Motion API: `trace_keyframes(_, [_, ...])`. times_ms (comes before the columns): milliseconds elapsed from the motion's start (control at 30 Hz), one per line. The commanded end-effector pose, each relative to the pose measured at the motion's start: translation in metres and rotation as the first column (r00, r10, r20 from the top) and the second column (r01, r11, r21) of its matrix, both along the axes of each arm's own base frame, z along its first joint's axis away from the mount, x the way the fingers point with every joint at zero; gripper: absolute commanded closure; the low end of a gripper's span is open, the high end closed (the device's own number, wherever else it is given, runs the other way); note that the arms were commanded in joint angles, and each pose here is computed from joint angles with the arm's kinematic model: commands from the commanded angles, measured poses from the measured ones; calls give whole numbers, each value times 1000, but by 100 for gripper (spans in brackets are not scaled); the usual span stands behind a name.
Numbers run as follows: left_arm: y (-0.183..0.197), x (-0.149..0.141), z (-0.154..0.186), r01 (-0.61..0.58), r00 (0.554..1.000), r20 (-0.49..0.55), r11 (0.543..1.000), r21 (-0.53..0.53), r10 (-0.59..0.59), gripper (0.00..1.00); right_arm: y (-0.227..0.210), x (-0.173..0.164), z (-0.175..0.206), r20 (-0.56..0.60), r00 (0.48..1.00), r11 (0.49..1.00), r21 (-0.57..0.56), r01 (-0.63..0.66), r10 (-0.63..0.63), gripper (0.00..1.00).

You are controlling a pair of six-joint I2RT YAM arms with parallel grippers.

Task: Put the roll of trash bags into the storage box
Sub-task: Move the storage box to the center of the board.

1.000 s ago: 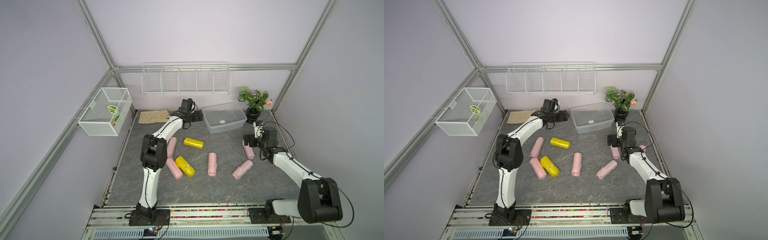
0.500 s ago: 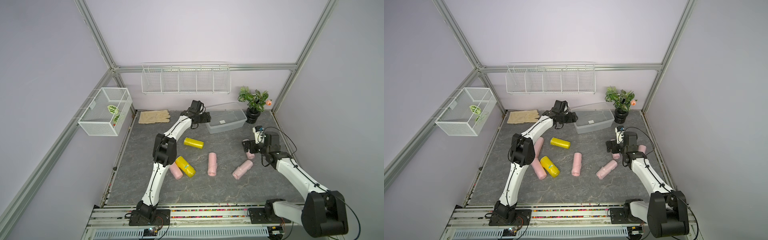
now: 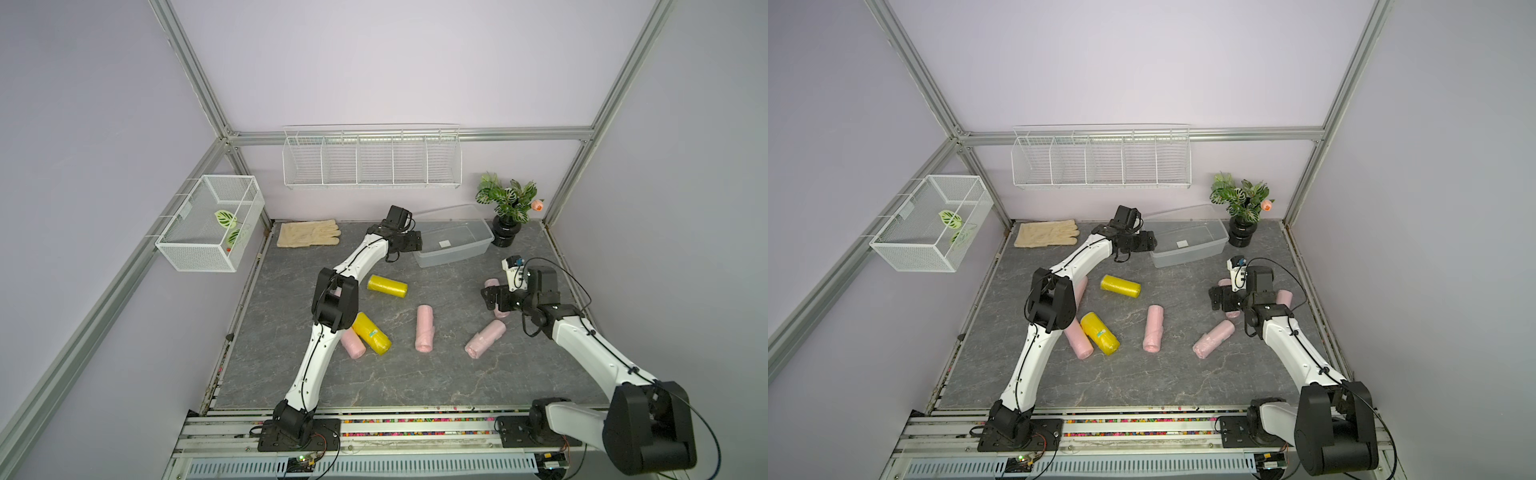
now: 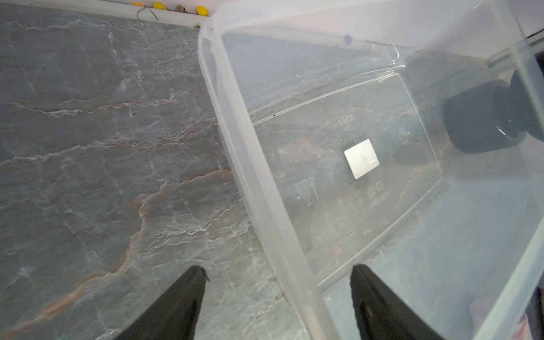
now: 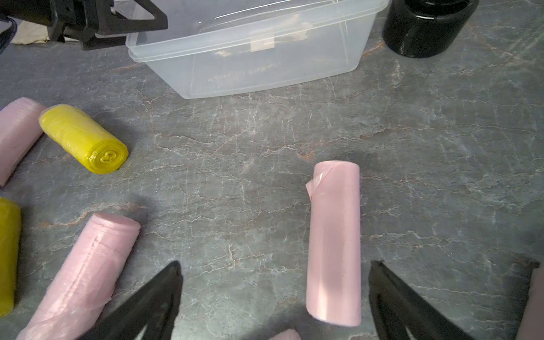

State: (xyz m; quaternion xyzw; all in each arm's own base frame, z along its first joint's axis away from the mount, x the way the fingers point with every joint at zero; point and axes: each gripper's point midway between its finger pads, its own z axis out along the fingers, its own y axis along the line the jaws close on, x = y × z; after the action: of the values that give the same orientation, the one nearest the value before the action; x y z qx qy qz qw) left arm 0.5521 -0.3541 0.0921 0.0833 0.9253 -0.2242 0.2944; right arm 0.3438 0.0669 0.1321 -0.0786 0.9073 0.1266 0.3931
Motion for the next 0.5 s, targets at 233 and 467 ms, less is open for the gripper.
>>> trace_keyframes(233, [16,-10,-14,15,1000,-13,989,147,-13,27,8,-2,9,3,999,999,19,-38,38,1])
trace_keyframes(467, [32,-15,-18,-8,1000,-11,977,211,11,27,8,-4,10,2,999,999,18,-41,41,1])
